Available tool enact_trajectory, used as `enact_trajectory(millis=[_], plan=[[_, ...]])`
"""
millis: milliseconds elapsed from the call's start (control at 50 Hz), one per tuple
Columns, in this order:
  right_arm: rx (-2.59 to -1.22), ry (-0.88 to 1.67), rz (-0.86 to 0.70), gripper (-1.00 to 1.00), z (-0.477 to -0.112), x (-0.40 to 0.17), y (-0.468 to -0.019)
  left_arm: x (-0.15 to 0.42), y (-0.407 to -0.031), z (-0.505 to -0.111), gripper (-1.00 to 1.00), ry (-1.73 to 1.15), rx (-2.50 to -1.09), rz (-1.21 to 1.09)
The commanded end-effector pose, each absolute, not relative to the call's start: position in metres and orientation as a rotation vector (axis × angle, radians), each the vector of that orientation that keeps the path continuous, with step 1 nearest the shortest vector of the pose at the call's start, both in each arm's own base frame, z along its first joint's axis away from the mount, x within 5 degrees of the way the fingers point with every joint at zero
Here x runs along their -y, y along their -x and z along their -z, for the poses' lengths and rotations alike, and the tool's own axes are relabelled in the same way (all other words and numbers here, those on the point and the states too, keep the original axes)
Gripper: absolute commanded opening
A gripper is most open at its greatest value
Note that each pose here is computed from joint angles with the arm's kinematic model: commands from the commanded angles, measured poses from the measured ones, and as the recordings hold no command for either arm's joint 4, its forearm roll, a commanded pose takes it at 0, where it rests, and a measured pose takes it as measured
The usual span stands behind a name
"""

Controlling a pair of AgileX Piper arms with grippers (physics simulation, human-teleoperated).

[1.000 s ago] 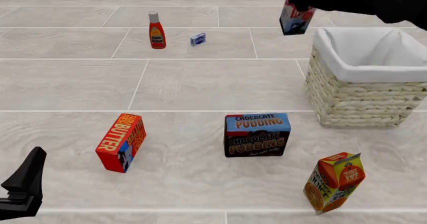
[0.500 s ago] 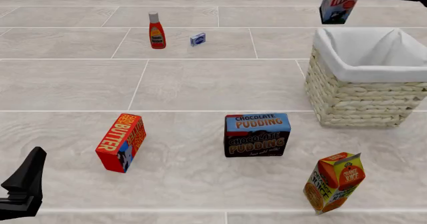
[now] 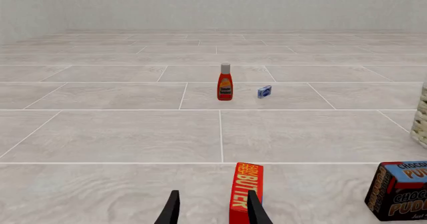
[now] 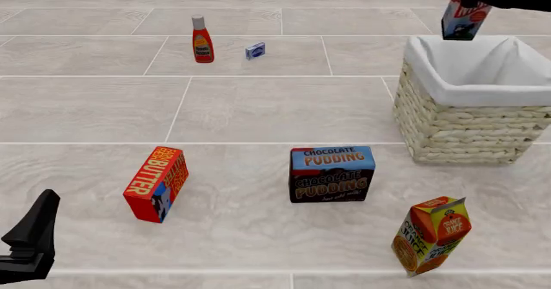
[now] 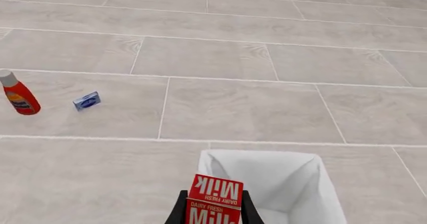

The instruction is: Pick the milk and place it in the basket.

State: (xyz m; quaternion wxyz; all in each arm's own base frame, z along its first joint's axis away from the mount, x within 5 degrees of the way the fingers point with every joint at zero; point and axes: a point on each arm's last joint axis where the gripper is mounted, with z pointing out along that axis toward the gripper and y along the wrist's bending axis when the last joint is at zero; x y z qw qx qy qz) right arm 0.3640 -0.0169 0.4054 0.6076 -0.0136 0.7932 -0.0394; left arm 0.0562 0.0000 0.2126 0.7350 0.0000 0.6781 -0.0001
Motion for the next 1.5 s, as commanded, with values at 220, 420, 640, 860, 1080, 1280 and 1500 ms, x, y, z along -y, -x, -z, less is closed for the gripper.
enact_trajectory(millis=[220,420,640,860,1080,1280,1500], plan=[[-1.845,-0.029,0.137,-1.00,-0.392,0.043,-0.374,0.000,-0.056,-0.213,1.00,0.000,-1.491,0.000],[-1.864,-0.037,0.173,-1.00,-0.381,0.055,-0.381,0.000,-0.056,-0.213,1.00,0.000,-1.490,0.000],[-1.901,-0.069,0.181,-1.00,-0.362,0.068,-0.396,0.000,-0.056,-0.213,1.00,0.000,-1.490,0.000],[-1.939,-0.096,0.187,-1.00,-0.340,0.079,-0.413,0.000,-0.056,-0.213,1.00,0.000,-1.490,0.000],[-1.963,-0.097,0.188,-1.00,-0.327,0.082,-0.421,0.000,-0.056,-0.213,1.00,0.000,-1.490,0.000],[-1.973,-0.094,0.189,-1.00,-0.321,0.082,-0.423,0.000,-0.056,-0.213,1.00,0.000,-1.491,0.000],[-2.000,-0.088,0.197,-1.00,-0.304,0.085,-0.425,0.000,-0.056,-0.213,1.00,0.000,-1.490,0.000]])
